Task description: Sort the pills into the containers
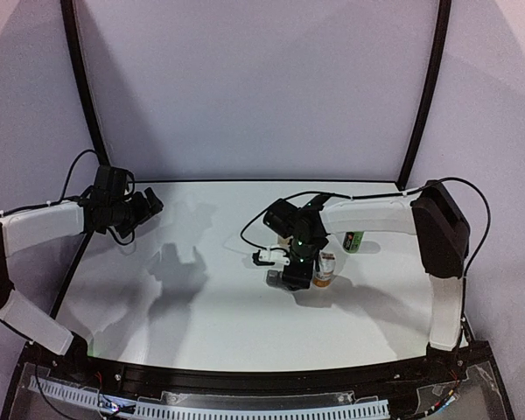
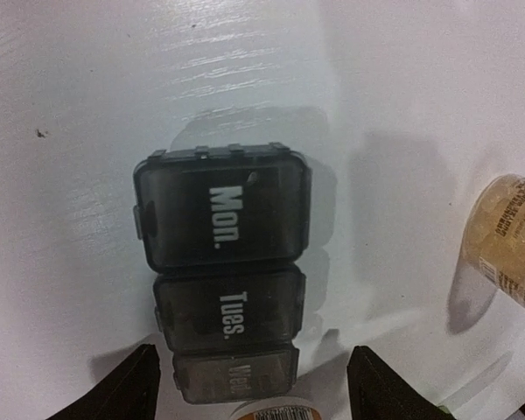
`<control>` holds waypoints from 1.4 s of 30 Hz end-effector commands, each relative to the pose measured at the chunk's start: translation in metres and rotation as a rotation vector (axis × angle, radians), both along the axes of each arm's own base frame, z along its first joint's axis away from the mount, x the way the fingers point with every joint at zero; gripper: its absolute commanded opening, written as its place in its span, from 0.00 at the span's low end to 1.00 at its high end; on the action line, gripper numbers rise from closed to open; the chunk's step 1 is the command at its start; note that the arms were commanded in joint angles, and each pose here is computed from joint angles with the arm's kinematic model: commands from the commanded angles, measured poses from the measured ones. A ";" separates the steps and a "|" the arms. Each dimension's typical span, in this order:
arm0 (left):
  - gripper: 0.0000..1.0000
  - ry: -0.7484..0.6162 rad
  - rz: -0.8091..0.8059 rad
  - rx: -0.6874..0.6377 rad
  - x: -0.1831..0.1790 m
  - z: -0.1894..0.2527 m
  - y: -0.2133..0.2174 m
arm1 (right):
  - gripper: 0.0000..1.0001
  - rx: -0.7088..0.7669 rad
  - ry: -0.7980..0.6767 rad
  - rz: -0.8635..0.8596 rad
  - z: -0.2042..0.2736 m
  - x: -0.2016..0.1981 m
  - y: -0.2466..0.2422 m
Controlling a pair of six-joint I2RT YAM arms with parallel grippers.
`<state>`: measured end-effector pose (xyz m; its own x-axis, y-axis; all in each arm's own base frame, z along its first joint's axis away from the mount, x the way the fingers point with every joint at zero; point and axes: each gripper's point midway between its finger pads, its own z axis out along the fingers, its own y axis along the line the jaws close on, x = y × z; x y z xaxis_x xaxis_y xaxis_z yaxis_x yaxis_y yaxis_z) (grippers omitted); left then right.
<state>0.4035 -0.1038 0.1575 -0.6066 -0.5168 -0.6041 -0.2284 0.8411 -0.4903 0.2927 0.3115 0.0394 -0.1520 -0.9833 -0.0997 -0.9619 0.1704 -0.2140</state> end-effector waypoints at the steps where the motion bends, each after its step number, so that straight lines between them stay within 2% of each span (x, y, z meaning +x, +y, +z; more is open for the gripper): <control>1: 1.00 0.004 0.001 -0.008 -0.004 0.004 0.000 | 0.73 -0.018 0.031 0.035 -0.007 -0.007 0.003; 4: 1.00 0.003 0.004 -0.009 -0.005 0.004 0.000 | 0.71 -0.001 0.039 0.044 -0.010 -0.008 0.006; 11: 1.00 0.004 0.004 -0.012 -0.005 0.004 0.000 | 0.59 -0.003 0.082 0.076 -0.019 -0.015 0.009; 20: 1.00 0.012 0.000 -0.013 -0.009 0.004 0.000 | 0.55 0.018 0.087 0.081 -0.022 -0.014 0.015; 32: 1.00 0.016 -0.049 -0.048 -0.013 0.000 -0.015 | 0.36 0.062 0.049 0.066 -0.013 -0.008 0.020; 37: 1.00 -0.004 -0.198 -0.167 -0.011 0.010 -0.056 | 0.34 0.137 -0.025 0.060 0.011 0.001 0.030; 42: 1.00 -0.040 -0.490 -0.356 -0.020 0.041 -0.129 | 0.33 0.297 -0.170 0.061 0.061 0.017 0.047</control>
